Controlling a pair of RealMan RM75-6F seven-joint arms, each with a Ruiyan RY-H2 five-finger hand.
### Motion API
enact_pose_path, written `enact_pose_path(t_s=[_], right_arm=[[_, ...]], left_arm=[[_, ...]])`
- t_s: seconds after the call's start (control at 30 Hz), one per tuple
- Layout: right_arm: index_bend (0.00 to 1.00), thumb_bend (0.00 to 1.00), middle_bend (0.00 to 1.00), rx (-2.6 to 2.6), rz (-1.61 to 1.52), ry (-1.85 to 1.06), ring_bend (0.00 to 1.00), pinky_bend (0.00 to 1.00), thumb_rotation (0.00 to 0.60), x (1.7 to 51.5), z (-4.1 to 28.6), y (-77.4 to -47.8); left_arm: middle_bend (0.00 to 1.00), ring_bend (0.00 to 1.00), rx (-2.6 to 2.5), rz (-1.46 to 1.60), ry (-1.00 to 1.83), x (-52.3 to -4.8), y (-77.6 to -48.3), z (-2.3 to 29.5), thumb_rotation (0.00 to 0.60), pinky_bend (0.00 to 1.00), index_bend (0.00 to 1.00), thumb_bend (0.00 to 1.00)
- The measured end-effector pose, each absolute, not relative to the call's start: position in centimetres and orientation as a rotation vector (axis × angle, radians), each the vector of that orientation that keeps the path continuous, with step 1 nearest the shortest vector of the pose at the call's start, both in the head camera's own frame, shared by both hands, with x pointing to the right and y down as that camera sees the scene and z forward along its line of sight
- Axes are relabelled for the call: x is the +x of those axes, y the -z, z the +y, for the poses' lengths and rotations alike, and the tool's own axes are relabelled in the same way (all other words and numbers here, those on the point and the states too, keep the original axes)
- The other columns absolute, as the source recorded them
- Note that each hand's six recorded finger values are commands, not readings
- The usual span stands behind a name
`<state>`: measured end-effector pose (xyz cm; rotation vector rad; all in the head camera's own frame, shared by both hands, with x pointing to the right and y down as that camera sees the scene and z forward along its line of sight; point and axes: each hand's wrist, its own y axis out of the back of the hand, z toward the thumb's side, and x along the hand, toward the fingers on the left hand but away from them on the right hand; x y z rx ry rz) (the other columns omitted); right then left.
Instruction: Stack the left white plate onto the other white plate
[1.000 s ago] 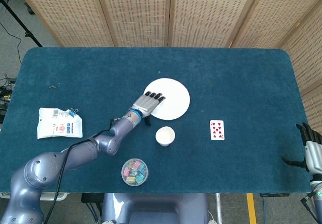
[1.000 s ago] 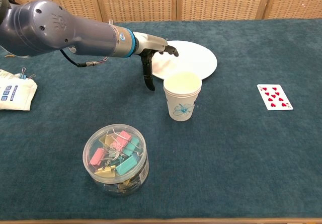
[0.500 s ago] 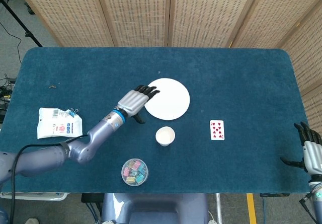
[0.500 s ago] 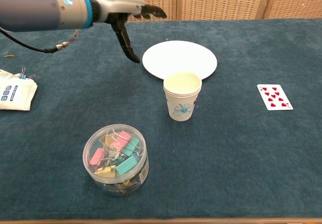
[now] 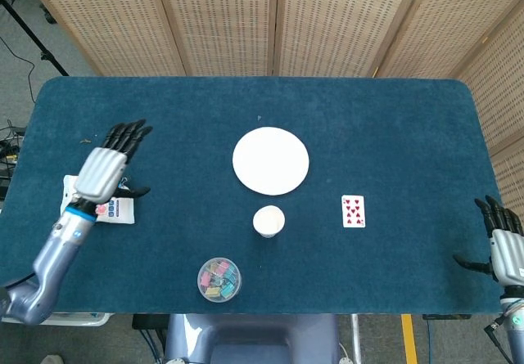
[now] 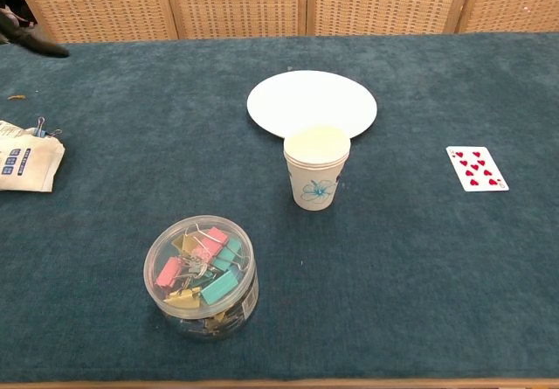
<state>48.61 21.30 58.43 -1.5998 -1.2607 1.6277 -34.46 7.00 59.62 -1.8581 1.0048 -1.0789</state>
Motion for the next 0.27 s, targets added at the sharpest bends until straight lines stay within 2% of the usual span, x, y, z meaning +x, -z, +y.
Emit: enact_pose_path(t_s=[0.27], right_arm=[[0.00,0.00,0.00,-1.552,-1.252,-1.579,0.00,0.00,0.600,48.2,21.1,-57.7]], left_arm=[[0.00,0.00,-1.842,1.147,1.223,-42.9,-59.1,14.3,0.600,0.00,0.00,0.02]])
